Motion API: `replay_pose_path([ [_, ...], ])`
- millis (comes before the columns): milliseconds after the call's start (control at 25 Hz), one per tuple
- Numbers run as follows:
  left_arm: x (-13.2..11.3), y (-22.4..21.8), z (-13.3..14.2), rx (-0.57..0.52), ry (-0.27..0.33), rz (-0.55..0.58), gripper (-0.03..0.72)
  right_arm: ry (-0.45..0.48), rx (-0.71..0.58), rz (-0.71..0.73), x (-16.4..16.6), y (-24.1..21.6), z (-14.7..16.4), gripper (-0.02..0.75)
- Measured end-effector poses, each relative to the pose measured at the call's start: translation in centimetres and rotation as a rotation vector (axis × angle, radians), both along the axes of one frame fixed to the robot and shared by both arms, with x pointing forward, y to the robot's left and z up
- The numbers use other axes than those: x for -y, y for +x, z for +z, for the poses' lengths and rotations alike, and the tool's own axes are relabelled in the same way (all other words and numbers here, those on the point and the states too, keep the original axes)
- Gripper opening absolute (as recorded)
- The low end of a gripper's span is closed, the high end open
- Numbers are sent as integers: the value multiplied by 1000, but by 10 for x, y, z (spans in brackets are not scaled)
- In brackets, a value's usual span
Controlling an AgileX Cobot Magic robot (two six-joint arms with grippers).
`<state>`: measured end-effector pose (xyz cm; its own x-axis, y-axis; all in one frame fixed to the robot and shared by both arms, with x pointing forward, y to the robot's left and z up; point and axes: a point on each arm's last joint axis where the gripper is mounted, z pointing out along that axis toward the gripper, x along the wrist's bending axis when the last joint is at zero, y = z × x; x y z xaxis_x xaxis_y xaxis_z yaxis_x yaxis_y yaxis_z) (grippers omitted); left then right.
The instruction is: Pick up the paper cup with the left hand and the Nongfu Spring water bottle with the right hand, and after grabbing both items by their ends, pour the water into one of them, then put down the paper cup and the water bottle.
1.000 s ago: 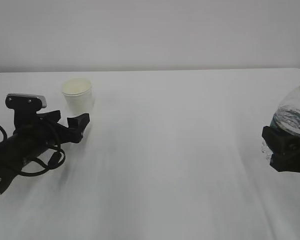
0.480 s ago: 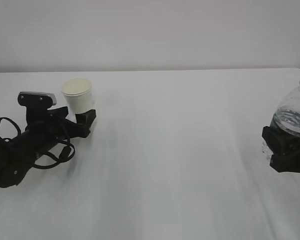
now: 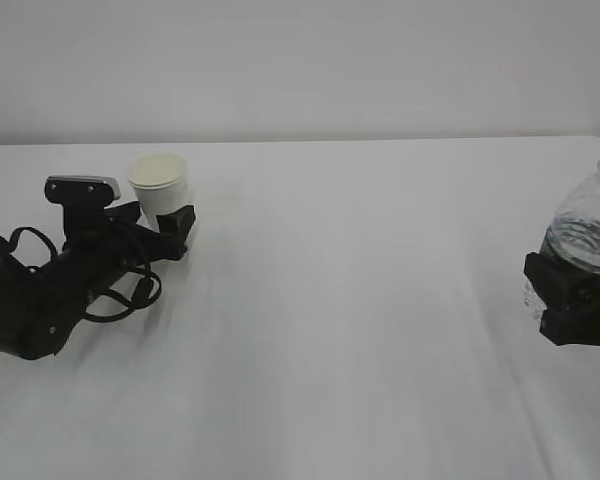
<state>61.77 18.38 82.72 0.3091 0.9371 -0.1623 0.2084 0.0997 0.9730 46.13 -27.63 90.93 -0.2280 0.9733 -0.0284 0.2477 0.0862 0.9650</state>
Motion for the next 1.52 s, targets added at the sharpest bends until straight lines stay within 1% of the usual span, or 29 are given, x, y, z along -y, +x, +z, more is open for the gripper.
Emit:
replay_pose_path([
  [480, -1, 7, -2, 9, -13, 36, 686, -12, 3, 3, 0, 0, 0, 445],
  [680, -5, 8, -9, -4, -9, 47, 690, -12, 3, 3, 0, 0, 0, 445],
  [840, -5, 15, -7, 15, -12, 44, 691, -17, 4, 4, 0, 0, 0, 445],
  [1080, -5, 16, -8, 17, -12, 42, 691, -17, 4, 4, 0, 0, 0, 445],
  [1320, -1, 26, -3, 55, -18, 27, 691, -17, 4, 4, 0, 0, 0, 445],
  [1520, 2, 31, -10, 58, -13, 6, 691, -19, 4, 5, 0, 0, 0, 445],
])
